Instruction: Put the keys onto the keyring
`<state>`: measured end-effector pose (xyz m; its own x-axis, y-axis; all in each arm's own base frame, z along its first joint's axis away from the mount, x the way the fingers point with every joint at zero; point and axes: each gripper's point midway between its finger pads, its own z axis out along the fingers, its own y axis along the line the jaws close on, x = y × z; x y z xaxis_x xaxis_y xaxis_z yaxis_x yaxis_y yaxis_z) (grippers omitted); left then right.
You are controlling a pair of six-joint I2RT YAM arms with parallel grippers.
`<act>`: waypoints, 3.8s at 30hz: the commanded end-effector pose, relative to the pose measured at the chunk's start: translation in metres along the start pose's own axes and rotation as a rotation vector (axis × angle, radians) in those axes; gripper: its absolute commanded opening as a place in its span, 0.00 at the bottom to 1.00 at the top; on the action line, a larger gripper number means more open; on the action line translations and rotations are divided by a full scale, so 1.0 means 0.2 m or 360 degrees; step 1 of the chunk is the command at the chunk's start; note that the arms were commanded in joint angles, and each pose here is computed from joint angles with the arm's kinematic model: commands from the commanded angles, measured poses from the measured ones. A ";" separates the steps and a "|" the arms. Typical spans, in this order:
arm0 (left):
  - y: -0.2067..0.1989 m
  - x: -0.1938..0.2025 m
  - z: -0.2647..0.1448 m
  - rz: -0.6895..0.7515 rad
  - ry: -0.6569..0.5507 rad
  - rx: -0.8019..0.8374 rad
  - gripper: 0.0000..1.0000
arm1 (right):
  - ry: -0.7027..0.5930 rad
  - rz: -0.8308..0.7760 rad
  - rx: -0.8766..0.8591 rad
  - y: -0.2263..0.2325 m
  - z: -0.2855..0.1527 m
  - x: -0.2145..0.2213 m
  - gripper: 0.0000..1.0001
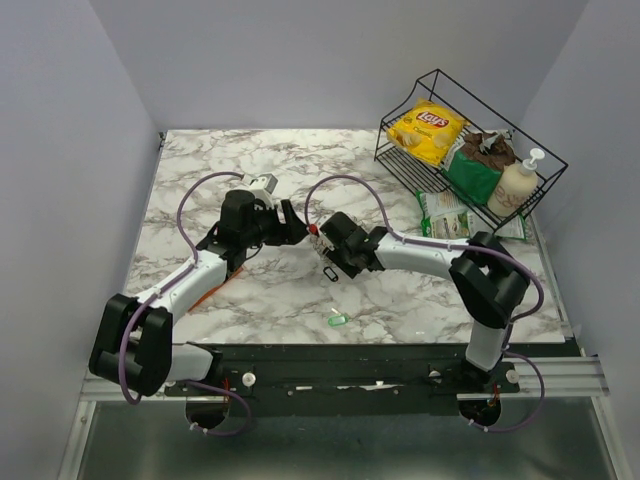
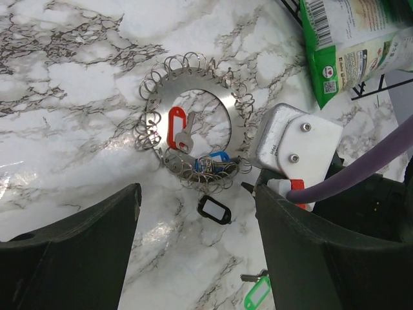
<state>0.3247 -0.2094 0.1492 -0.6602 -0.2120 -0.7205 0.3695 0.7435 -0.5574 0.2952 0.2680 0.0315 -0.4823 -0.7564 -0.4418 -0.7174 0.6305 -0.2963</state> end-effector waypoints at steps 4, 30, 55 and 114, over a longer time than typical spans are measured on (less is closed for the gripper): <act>-0.06 0.01 0.00 0.0004 0.0000 0.0089 0.80 | -0.0046 -0.0045 0.0019 0.02 0.05 -0.09 0.45; 0.04 -0.18 -0.23 0.0009 -0.0367 -0.0143 0.81 | -0.0010 -0.0061 -0.0002 0.02 0.04 -0.05 0.37; 0.05 -0.16 -0.23 0.0001 -0.0366 -0.0128 0.81 | 0.0078 -0.0084 0.0154 -0.04 0.12 -0.01 0.38; -0.32 -0.23 -0.45 0.0323 -0.0598 0.0380 0.80 | -0.0807 -0.0124 -0.0546 0.10 -0.71 -0.58 0.01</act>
<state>0.2813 -0.1832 0.2391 -0.3443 -0.3361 -0.8766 0.5635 0.6729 -0.4793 0.2662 0.3303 0.1571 -0.2545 -0.6330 -0.7311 -0.8803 0.4646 -0.0959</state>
